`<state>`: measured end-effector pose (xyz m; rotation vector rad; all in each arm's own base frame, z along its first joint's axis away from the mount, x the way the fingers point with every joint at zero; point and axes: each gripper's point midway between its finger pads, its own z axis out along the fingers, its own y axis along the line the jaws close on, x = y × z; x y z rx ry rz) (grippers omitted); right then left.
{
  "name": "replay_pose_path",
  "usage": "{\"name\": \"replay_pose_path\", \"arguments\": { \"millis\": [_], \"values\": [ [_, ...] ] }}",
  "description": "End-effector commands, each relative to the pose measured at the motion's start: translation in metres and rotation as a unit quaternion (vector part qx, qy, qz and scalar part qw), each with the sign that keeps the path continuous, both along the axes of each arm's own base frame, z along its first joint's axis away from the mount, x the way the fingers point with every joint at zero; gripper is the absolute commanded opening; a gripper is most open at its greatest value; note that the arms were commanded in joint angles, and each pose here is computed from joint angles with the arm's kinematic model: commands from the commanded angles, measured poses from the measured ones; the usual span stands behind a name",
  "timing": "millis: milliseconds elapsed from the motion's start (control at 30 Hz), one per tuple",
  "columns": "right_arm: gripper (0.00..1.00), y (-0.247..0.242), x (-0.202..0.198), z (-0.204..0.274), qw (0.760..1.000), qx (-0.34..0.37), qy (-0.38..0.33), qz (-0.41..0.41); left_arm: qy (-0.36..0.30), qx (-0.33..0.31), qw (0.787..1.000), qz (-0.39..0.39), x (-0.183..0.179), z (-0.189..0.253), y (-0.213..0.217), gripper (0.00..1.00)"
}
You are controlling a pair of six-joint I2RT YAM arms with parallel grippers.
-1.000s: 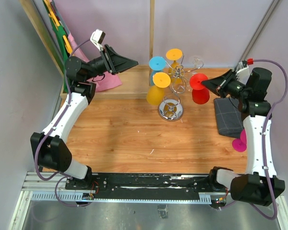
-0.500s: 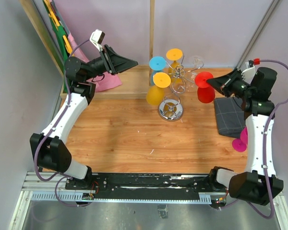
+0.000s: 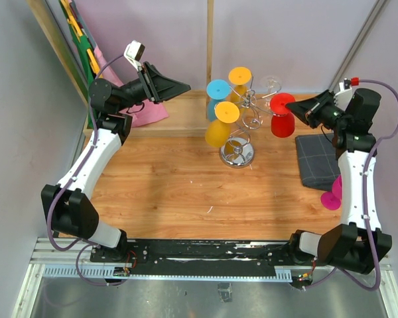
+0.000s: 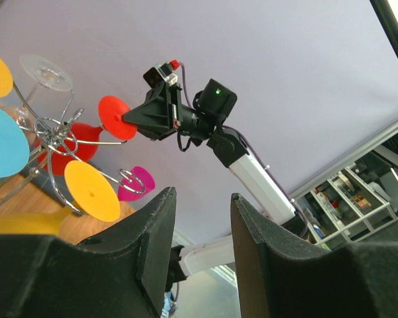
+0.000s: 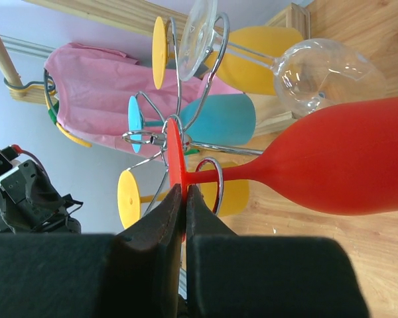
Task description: Place the wine glass upside down on the wine glass rack
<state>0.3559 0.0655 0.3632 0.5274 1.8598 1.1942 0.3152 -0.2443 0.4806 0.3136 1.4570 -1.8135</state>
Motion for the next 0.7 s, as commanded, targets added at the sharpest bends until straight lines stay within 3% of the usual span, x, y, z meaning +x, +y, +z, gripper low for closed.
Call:
{"name": "replay_pose_path", "arguments": {
  "millis": [0, 200, 467, 667],
  "values": [
    [0.06, -0.004, 0.009, 0.012, 1.0, 0.005, -0.031, 0.001, -0.019, -0.003, 1.0, 0.004, -0.007, 0.007, 0.002, 0.43],
    [0.17, -0.002, 0.011, 0.007, 1.0, 0.008, -0.028, 0.004, -0.018, -0.002, 1.0, 0.003, -0.007, 0.006, 0.001, 0.43],
    [0.42, -0.005, 0.012, 0.0, 1.0, -0.004, -0.022, 0.0, -0.016, 0.0, 1.0, 0.001, -0.005, 0.003, 0.001, 0.43],
    [0.51, -0.012, 0.014, -0.013, 1.0, -0.022, -0.009, -0.014, -0.015, 0.002, 1.0, 0.0, -0.004, 0.0, 0.0, 0.43]
  ]
}}
